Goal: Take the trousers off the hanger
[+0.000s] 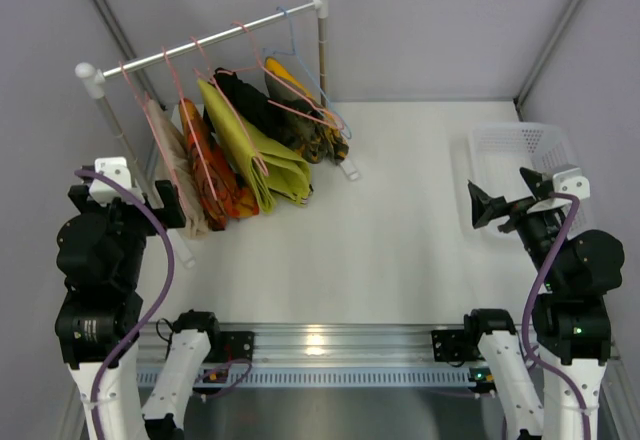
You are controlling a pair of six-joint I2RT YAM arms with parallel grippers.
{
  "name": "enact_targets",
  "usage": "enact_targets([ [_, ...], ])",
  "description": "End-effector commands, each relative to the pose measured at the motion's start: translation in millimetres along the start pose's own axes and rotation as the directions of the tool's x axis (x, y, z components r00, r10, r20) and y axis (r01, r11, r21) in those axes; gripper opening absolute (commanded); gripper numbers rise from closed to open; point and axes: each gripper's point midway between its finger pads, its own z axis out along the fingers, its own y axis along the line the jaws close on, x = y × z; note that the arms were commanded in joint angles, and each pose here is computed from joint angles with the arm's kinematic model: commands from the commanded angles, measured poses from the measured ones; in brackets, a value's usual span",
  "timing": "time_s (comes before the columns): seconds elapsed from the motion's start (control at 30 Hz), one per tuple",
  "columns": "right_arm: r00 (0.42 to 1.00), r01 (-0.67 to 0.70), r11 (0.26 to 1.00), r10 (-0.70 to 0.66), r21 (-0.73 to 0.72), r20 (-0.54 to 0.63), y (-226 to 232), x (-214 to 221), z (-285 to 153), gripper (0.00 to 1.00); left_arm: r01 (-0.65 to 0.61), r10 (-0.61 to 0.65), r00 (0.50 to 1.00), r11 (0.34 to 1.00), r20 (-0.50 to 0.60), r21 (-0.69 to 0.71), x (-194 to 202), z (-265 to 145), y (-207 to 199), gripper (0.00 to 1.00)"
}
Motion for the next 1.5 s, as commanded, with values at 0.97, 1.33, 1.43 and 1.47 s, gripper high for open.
enact_targets([
  [0.97,0.996,-0.022,0.997,0.016,-0.078,-0.083,5.7,15.2,23.2,1.00,0.539,-0.539,0.842,0.842,-0.017,0.033,-64.8,41.7,-22.3,0.98],
  [1.33,0.996,-0.028,0.995,0.020,-0.091,-0.092,4.3,14.6,34.9,1.00,0.538,-0.562,0.822,0.817,-0.085,-0.207,-24.7,89.6,12.4,0.98],
  [1.43,0.994,-0.035,0.995,0.025,-0.095,-0.103,4.4,17.5,37.6,1.00,0.538,-0.562,0.819,0.822,-0.116,-0.186,-13.4,105.2,9.6,0.99],
  [1.47,0.994,-0.036,0.995,0.026,-0.097,-0.106,4.5,18.2,38.3,1.00,0.540,-0.565,0.817,0.820,-0.118,-0.189,-10.1,109.0,11.1,0.99],
])
